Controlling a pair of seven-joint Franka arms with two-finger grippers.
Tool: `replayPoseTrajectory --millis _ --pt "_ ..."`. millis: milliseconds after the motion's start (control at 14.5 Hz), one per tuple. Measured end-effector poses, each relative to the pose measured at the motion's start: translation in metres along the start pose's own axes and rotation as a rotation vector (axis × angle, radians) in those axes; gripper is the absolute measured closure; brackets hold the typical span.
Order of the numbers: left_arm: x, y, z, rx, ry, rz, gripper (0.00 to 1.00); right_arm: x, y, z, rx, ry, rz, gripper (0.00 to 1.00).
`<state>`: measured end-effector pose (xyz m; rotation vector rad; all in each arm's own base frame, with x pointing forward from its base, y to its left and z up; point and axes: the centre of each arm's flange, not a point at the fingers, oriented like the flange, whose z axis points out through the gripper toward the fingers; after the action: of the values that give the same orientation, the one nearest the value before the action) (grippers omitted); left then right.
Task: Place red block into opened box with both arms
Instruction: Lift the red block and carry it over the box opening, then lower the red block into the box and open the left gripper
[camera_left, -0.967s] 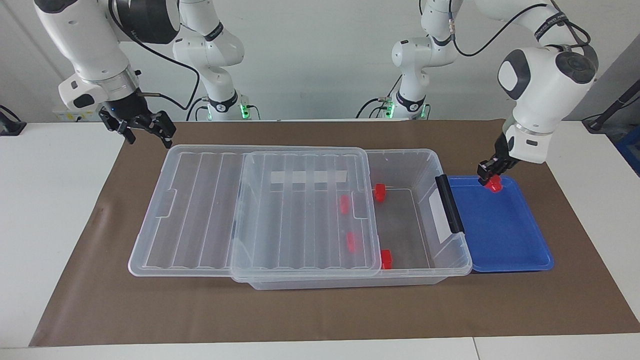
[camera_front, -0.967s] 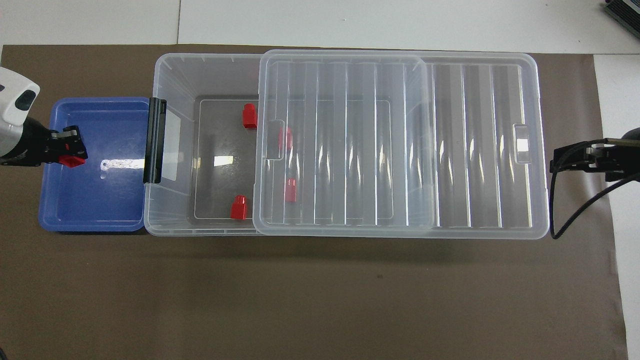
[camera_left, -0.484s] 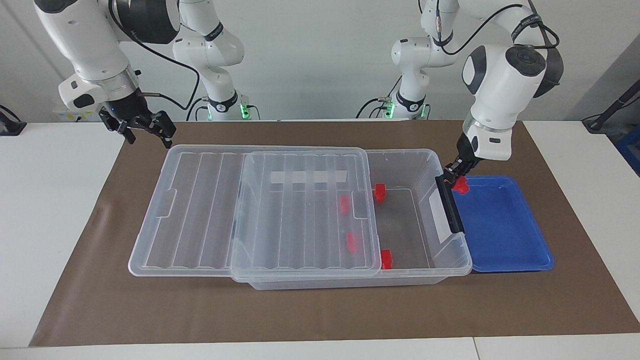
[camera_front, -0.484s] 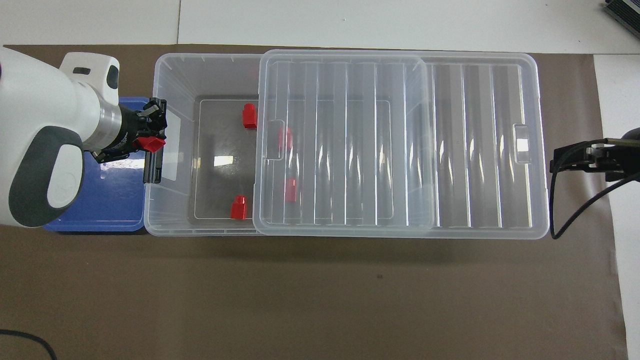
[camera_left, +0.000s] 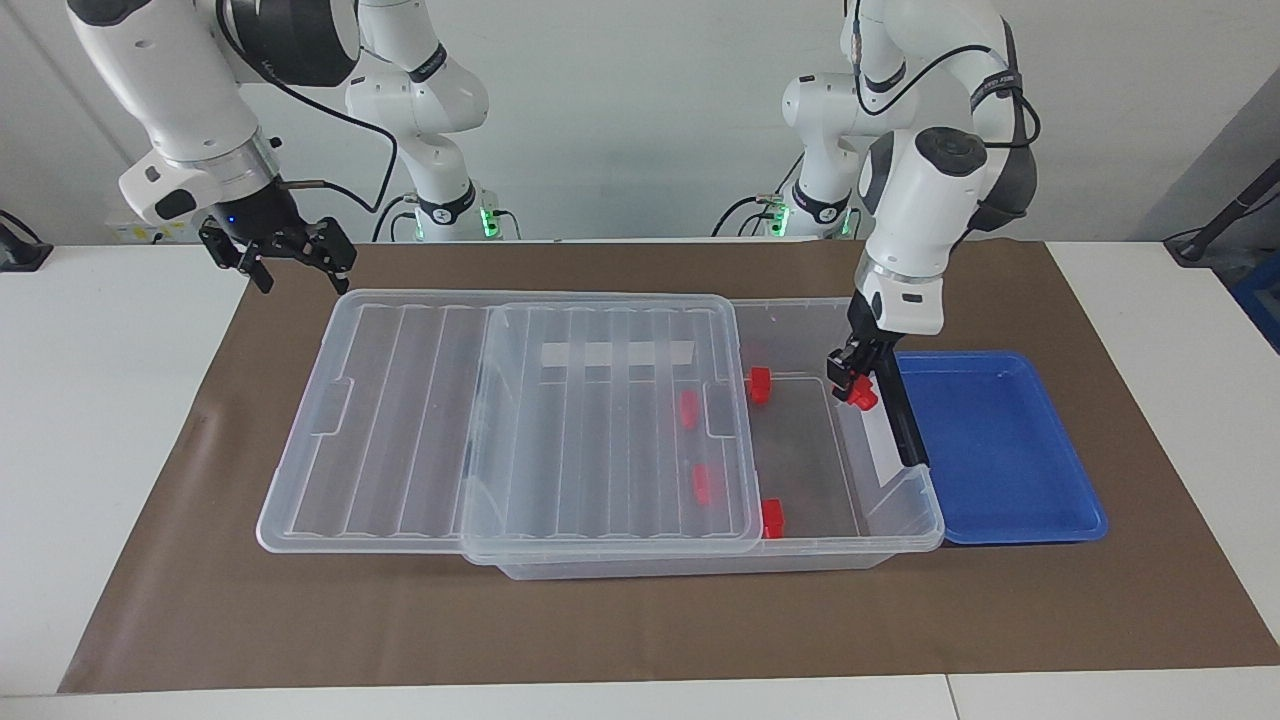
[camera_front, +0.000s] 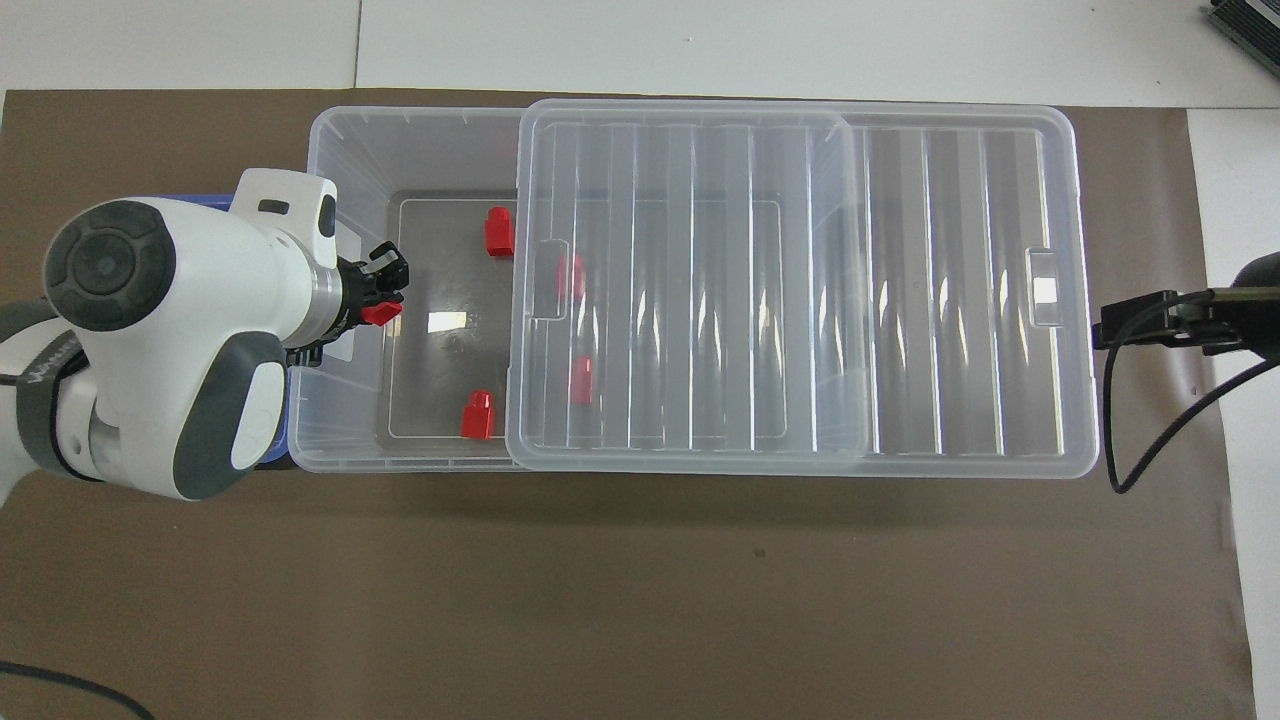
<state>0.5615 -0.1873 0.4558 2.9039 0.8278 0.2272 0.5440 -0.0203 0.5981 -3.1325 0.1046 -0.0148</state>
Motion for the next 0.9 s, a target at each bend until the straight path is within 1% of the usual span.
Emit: replayPoseTrajectory --millis 276,622,898 --pt "-0.014 -0.002 0.020 0.011 0.002 0.066 0.66 0.000 0.000 0.000 0.001 -0.001 0.000 0.00" --pt "-0.033 0.003 0.062 0.083 0.011 0.182 0.66 0.000 0.000 0.001 0.001 -0.001 0.000 0.00" --pt "-0.035 0.011 0.096 0.121 0.010 0.234 0.66 0.000 0.000 0.000 0.001 -0.001 0.001 0.00"
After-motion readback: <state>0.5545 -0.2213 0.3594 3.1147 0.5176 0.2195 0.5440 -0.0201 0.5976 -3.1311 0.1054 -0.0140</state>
